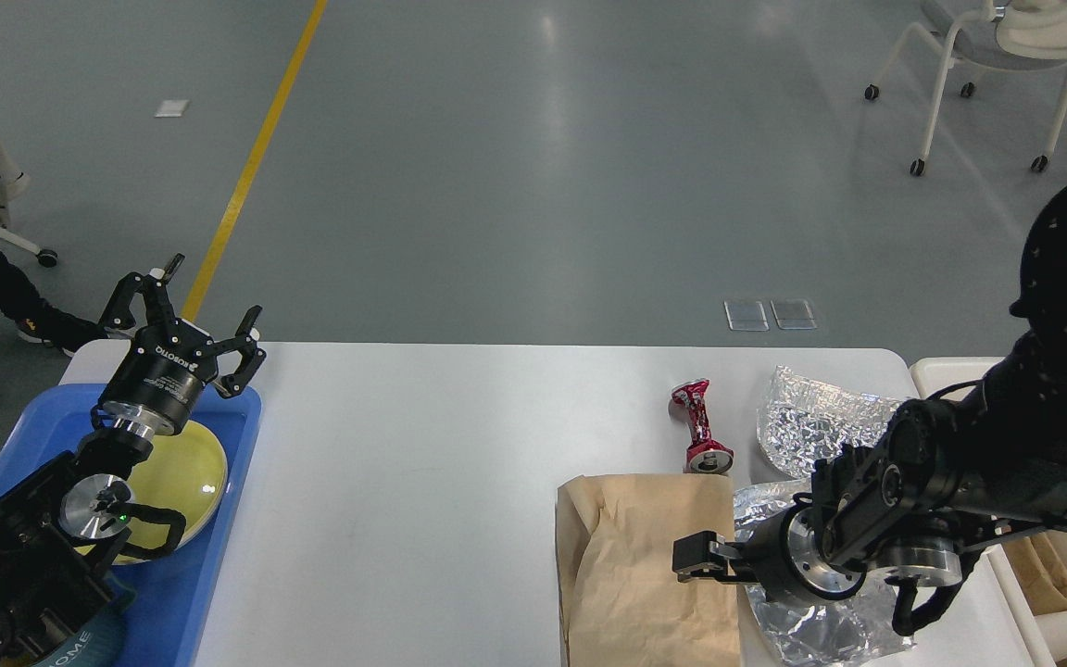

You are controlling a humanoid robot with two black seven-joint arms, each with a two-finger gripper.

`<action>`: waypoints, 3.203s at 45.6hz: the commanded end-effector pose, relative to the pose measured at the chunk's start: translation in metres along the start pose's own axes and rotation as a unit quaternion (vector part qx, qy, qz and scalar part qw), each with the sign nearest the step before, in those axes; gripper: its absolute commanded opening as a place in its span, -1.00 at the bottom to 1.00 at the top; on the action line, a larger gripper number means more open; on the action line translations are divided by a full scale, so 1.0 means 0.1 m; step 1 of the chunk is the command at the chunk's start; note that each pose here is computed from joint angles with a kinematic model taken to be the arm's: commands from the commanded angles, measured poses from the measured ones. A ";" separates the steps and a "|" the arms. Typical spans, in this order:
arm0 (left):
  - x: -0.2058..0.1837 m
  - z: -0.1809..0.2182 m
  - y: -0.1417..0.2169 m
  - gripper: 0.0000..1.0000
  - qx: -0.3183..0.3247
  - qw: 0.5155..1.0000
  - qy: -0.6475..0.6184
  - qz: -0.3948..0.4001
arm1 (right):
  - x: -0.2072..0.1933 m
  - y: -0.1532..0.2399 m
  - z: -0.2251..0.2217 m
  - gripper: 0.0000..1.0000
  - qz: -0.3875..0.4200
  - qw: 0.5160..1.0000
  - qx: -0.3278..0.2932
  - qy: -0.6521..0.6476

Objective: Tidy desktop
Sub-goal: 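Lower the right gripper onto the brown paper bag and grasp it, then lift the paper bag and drop it into the white bin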

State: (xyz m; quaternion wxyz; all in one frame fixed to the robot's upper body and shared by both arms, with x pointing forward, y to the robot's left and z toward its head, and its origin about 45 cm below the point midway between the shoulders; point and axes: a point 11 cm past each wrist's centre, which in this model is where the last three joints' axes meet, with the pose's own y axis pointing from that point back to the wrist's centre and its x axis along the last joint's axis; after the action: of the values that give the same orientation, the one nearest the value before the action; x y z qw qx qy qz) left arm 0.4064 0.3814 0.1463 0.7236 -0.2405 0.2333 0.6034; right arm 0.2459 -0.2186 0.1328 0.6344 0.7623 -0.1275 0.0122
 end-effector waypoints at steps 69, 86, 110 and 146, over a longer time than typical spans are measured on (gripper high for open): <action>0.00 0.00 0.00 1.00 0.001 1.000 0.000 -0.001 | 1.32 2.37 -0.41 -1.00 0.061 0.991 0.120 -0.007; 0.00 0.00 0.00 1.00 0.001 1.000 0.000 -0.001 | 1.53 3.54 -0.15 -1.00 0.098 0.988 0.043 0.113; 0.00 0.00 0.00 1.00 0.001 1.000 0.000 -0.001 | 2.10 2.14 3.47 -1.00 0.256 0.913 -0.310 0.067; 0.00 0.00 0.00 1.00 0.001 1.000 0.000 -0.001 | 1.18 0.38 3.61 1.00 0.250 0.939 -0.232 -0.050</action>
State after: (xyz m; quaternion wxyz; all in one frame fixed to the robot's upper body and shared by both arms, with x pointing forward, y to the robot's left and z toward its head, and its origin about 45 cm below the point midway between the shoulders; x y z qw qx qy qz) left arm 0.4063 0.3812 0.1462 0.7242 -0.2404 0.2335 0.6027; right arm 0.2951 -0.6104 0.1254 0.7876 0.5120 -0.3188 0.1261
